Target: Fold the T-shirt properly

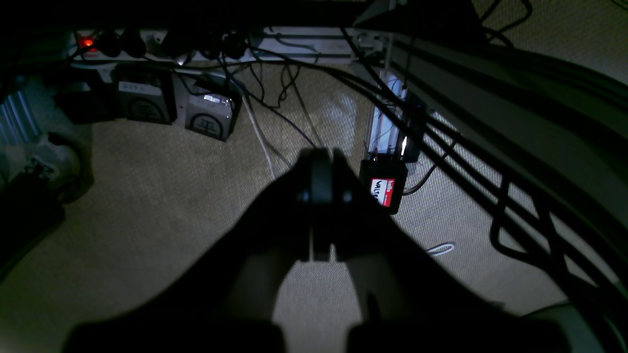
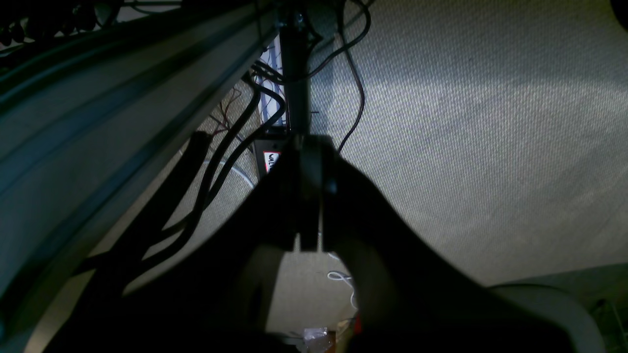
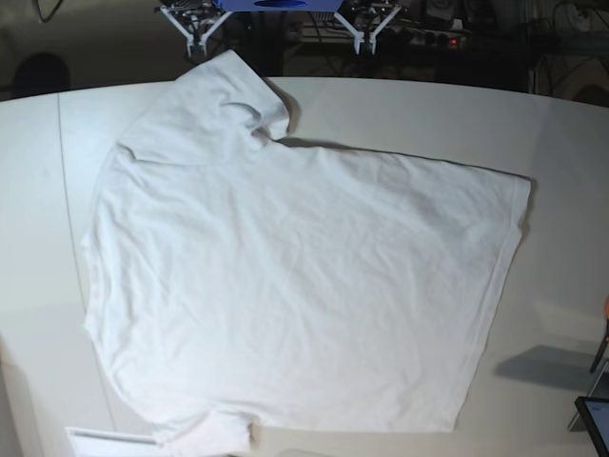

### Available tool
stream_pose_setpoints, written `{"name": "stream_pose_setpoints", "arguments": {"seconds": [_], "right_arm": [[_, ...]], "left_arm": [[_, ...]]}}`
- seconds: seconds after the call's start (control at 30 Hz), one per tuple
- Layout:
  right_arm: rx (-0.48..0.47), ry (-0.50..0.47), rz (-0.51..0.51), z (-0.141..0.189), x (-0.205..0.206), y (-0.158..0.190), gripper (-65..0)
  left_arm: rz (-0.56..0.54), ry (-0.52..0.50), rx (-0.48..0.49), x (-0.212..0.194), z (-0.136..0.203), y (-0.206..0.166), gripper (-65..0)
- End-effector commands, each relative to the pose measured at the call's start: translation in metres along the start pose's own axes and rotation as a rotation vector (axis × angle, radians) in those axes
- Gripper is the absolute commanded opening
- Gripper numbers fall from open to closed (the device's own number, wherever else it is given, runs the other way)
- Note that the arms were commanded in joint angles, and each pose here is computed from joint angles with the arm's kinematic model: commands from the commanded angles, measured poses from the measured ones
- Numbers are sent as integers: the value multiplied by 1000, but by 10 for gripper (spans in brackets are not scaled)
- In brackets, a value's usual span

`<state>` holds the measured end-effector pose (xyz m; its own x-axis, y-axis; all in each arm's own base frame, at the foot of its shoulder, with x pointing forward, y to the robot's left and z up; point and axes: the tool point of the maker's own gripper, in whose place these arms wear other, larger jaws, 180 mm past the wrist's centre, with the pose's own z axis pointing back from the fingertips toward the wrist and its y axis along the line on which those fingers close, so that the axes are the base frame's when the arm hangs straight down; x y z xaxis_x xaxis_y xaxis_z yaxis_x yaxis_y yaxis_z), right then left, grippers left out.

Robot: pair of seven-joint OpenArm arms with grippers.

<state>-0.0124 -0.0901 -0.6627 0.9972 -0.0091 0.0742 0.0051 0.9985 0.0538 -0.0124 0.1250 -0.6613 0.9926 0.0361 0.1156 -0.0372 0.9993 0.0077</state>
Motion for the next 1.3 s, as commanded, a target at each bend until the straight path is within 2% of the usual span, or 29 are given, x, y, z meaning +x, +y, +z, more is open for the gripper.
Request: {"name": "stream_pose_setpoints", "arguments": {"seconds": [0.0,0.07,0.3,0.53,1.0,1.13,1.27], "right_arm": [[0,-7,-4,0,1,1,-621],[0,-5,-4,0,0,1,-592],[0,-7,-3,0,0,2,-592],[-3,-100,4,2,9,-1,-592],[-6,-99,0,3,1,-2,-592],[-12,-155,1,12,-1,-5,-592],[-23,-224,0,28,-5,-9,-592]], "left_arm": [[0,-5,-1,-1,0,-2,-642],[0,-5,-1,-1,0,-2,-642],[-11,-10,0,-4,2,-1,-637],[-16,-64,13,4,6,6,-640],[-31,-65,27,-1,8,15,-642],[-59,-197,69,8,21,43,-642],[-96,-279,105,5,36,70,-645]]}}
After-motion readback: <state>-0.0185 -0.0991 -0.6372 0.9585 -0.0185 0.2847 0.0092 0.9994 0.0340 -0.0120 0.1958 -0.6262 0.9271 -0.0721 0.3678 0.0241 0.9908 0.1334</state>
